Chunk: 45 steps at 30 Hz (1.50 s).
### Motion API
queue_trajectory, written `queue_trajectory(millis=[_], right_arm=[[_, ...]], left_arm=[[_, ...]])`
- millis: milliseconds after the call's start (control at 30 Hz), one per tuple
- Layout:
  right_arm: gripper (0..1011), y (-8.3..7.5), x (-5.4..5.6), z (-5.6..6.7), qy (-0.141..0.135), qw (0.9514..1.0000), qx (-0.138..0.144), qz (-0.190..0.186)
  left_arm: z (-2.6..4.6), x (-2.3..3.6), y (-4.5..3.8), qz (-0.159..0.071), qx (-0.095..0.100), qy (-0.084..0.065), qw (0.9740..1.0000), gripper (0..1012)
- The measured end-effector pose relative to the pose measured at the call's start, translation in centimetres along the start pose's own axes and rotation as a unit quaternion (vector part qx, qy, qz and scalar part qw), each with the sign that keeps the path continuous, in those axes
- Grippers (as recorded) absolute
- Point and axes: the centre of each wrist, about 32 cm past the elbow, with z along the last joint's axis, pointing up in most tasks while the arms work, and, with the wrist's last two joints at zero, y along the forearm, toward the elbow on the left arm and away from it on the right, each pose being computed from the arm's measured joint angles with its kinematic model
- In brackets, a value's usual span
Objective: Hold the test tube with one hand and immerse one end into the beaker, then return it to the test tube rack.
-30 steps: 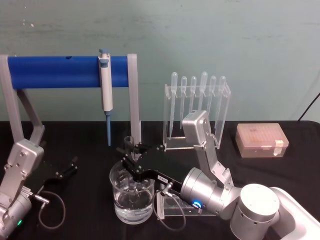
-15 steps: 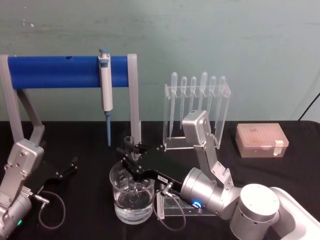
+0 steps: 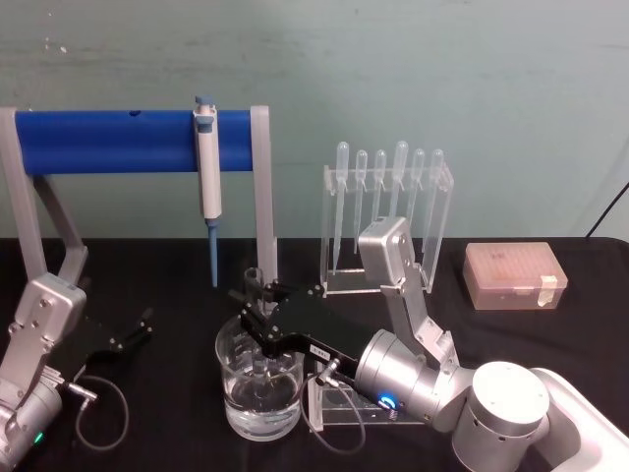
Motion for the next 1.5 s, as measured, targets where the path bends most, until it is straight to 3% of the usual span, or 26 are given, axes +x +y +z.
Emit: queue_trajectory(millis=[1500], right_arm=[[225,0.0,0.0,0.0,0.0,1.0,0.0,0.0]], left_arm=[[0.0,0.0,0.0,0.0,0.0,0.0,1.0,1000]])
